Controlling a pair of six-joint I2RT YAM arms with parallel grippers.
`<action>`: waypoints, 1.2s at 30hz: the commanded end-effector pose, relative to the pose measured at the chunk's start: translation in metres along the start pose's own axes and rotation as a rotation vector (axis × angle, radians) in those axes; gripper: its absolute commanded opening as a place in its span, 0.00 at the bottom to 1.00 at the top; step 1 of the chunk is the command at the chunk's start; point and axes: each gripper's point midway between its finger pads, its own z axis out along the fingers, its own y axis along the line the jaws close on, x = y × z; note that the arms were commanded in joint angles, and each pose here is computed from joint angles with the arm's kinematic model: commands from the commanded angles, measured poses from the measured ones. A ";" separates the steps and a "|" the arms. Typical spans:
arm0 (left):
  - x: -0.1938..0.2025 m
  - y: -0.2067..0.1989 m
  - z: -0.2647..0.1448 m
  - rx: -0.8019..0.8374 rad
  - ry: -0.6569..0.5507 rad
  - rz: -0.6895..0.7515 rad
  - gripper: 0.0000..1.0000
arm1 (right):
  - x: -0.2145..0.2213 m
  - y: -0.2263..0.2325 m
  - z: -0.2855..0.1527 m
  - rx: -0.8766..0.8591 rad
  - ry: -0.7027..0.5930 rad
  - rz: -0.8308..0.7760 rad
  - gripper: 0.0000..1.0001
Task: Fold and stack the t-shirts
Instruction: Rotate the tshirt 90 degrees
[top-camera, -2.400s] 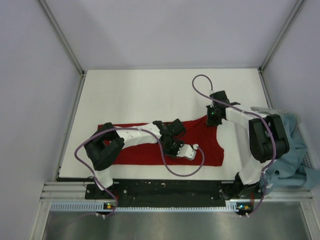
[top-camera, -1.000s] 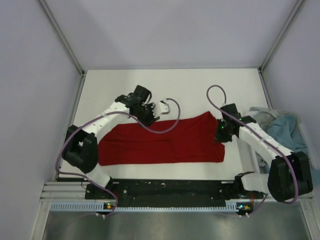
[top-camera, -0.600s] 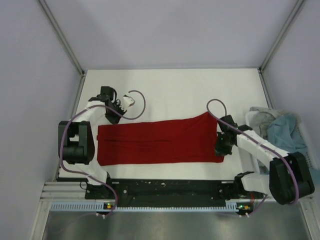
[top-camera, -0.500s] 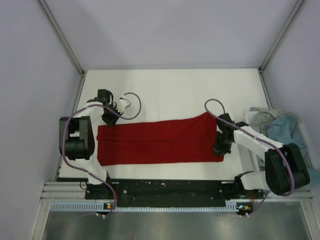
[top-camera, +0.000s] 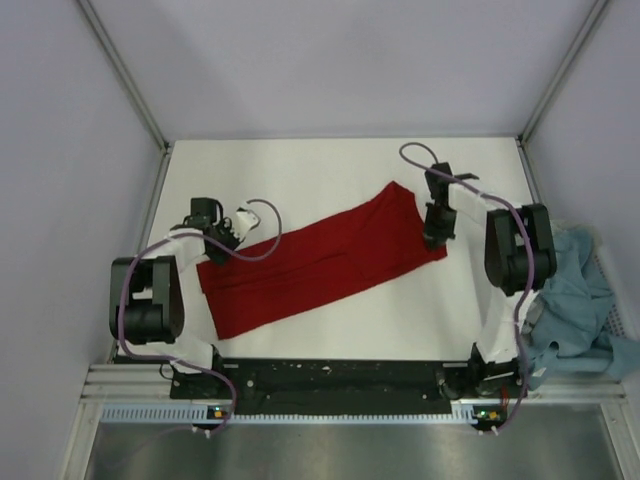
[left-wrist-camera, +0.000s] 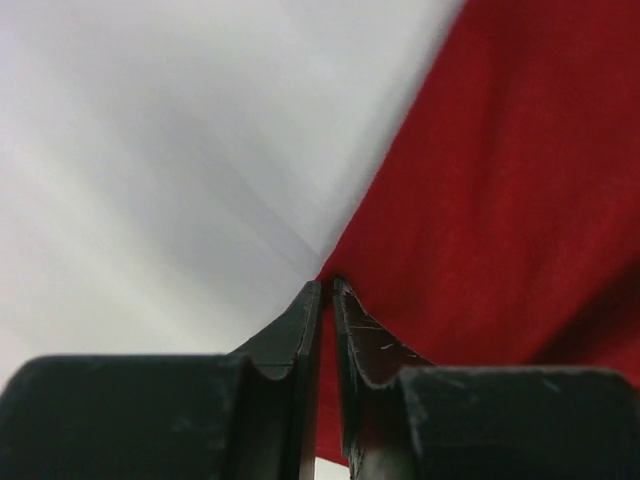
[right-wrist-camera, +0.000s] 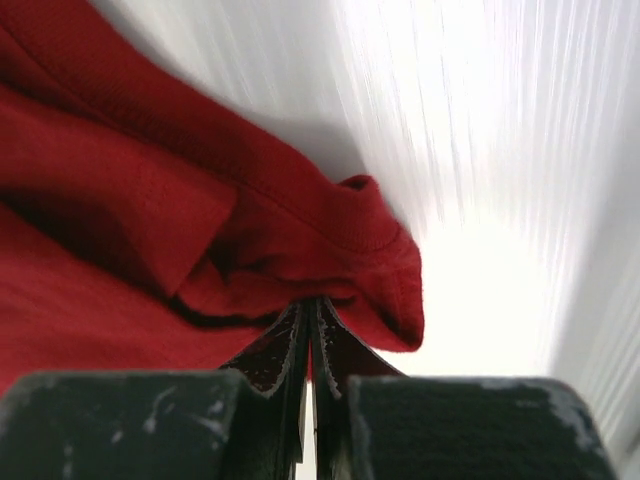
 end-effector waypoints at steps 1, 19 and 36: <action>0.030 -0.066 -0.006 0.180 0.026 0.040 0.16 | -0.102 0.027 0.019 -0.004 -0.174 -0.069 0.00; 0.003 -0.182 -0.067 0.310 0.000 0.470 0.20 | -0.296 0.099 -0.074 -0.383 -0.582 -0.155 0.17; -0.052 -0.132 -0.098 0.397 -0.328 0.304 0.47 | 0.042 0.211 -0.222 -0.977 -1.007 -1.130 0.59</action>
